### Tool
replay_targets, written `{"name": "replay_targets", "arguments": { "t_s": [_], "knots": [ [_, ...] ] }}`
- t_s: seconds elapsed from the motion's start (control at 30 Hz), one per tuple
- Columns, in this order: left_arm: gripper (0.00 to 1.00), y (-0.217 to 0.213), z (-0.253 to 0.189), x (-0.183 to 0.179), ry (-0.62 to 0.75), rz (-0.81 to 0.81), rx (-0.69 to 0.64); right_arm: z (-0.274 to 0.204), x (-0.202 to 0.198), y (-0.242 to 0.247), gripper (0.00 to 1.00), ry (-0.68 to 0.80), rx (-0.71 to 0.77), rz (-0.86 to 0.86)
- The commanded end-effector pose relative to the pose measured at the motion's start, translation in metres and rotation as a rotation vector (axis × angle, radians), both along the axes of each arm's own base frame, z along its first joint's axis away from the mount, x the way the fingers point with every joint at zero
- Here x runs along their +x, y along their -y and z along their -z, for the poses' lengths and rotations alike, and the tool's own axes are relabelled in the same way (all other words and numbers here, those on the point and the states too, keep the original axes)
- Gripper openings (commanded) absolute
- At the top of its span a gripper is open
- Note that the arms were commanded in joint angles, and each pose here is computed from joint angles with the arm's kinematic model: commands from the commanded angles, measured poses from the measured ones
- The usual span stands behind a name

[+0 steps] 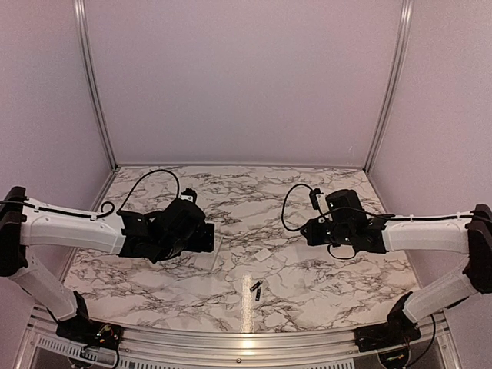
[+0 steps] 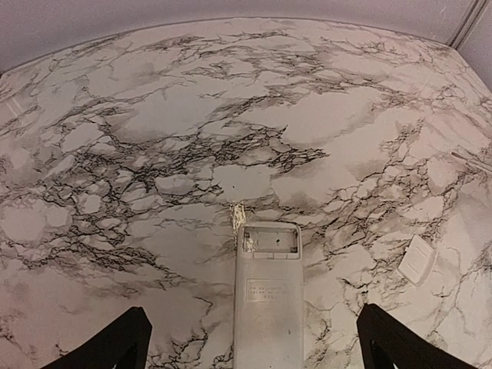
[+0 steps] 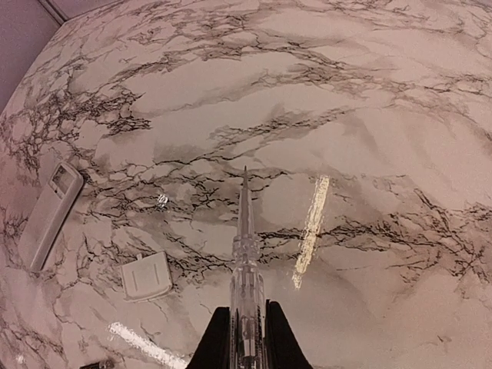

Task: Unload the batteries from the remote control

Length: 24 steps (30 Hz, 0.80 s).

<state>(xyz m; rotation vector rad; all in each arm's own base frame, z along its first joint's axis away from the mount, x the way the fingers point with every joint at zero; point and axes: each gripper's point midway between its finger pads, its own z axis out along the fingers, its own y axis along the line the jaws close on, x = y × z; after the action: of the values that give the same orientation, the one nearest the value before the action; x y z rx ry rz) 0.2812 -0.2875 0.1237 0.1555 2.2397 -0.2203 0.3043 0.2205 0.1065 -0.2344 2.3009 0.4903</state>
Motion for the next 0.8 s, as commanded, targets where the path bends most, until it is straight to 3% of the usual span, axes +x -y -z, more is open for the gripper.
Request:
{"name": "replay_targets", "arguments": {
  "t_s": [0.0, 0.27, 0.77],
  "knots": [
    [0.99, -0.026, -0.008, -0.006, 0.053, 0.011, 0.110, 0.005, 0.013, -0.018, 0.00, 0.034, 0.053, -0.027],
    [0.99, -0.048, -0.029, -0.014, 0.105, -0.004, 0.085, 0.032, 0.024, -0.033, 0.00, 0.043, 0.031, -0.076],
    [0.99, -0.073, -0.041, -0.026, 0.128, -0.025, 0.057, 0.095, 0.005, -0.041, 0.02, -0.137, -0.006, -0.150]
  ]
}}
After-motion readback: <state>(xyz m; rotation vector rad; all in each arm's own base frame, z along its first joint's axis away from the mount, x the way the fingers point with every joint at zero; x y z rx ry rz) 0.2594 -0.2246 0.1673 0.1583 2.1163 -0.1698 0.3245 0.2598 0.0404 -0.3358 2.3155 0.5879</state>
